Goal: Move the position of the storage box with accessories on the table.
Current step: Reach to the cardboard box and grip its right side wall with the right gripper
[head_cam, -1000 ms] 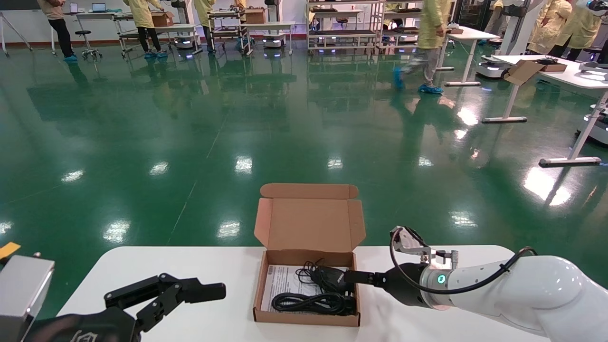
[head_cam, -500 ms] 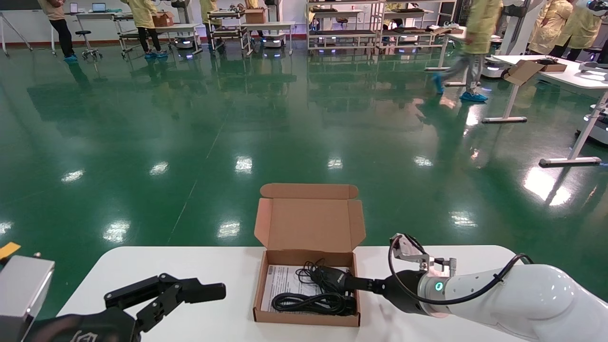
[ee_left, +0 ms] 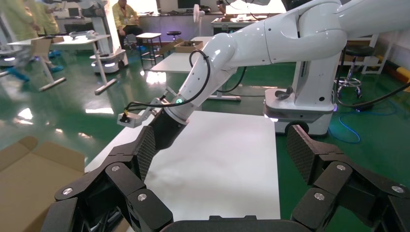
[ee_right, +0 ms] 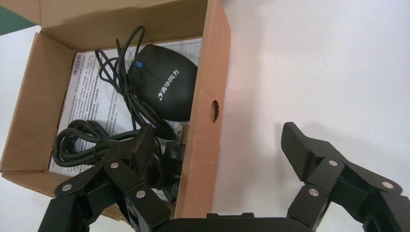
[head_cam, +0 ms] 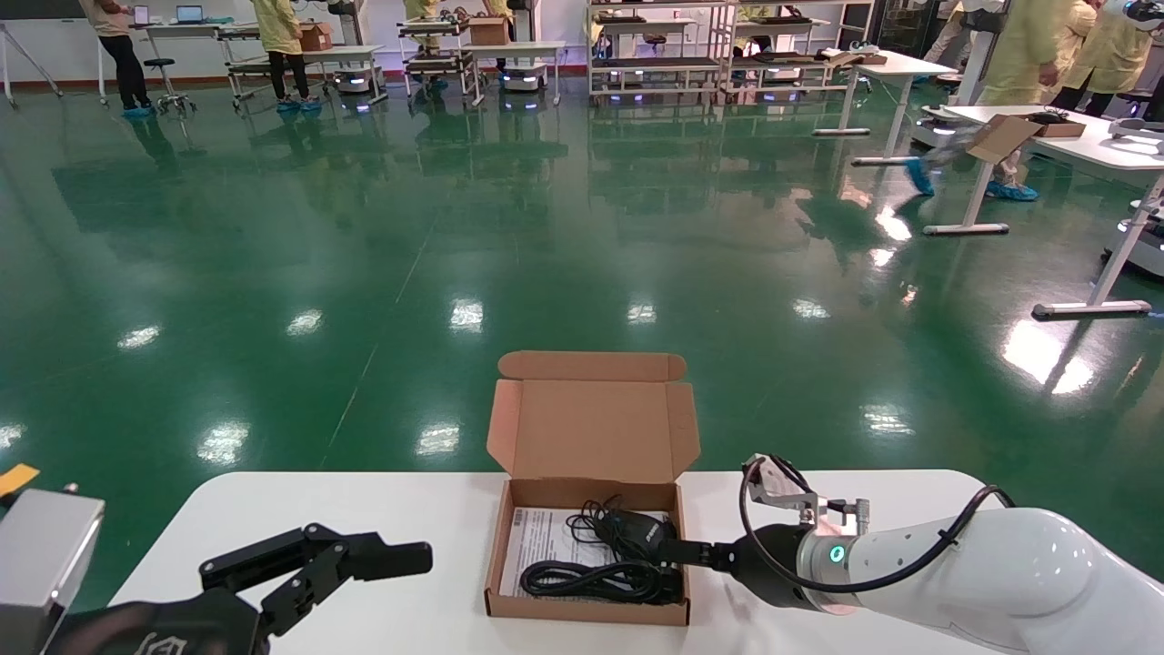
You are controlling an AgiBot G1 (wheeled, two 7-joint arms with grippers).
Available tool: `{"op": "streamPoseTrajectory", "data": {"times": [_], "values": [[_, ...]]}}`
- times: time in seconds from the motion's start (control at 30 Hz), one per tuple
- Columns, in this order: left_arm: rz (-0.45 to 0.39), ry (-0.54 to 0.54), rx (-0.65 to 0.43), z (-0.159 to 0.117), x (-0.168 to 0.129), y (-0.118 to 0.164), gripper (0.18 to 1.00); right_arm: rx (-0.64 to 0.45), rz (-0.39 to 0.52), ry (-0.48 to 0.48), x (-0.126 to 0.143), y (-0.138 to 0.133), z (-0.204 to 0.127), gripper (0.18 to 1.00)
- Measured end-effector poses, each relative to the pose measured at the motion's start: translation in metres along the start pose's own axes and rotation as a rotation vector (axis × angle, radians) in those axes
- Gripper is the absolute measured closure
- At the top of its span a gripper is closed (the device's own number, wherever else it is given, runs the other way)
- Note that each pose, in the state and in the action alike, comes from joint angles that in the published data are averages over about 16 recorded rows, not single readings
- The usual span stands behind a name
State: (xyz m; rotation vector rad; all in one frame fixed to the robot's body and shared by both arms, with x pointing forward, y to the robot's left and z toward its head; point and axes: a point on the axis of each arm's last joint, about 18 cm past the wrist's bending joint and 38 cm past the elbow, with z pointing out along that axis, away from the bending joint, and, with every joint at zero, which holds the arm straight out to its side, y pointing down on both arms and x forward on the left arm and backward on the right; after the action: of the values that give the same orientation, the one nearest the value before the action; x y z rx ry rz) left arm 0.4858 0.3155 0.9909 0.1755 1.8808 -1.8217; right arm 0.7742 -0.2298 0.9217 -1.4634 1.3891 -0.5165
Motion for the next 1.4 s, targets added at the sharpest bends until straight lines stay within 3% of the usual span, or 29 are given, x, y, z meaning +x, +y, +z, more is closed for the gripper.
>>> {"op": "streamPoseTrajectory", "data": {"times": [0.37, 0.6, 1.13, 1.4], "values": [[0.0, 0.0, 0.0, 0.0, 0.0, 0.0, 0.184, 0.004, 0.001, 0.006, 0.0016, -0.0026, -0.0019, 0.311], [0.0, 0.0, 0.0, 0.0, 0.0, 0.0, 0.184, 0.001, 0.003, 0.006, 0.0024, -0.0033, -0.0032, 0.437], [0.0, 0.0, 0.0, 0.0, 0.0, 0.0, 0.184, -0.007, 0.008, 0.011, 0.0052, -0.006, -0.0073, 0.813], [0.0, 0.0, 0.0, 0.0, 0.0, 0.0, 0.184, -0.012, 0.009, 0.012, 0.0054, -0.0077, -0.0094, 0.917]]}}
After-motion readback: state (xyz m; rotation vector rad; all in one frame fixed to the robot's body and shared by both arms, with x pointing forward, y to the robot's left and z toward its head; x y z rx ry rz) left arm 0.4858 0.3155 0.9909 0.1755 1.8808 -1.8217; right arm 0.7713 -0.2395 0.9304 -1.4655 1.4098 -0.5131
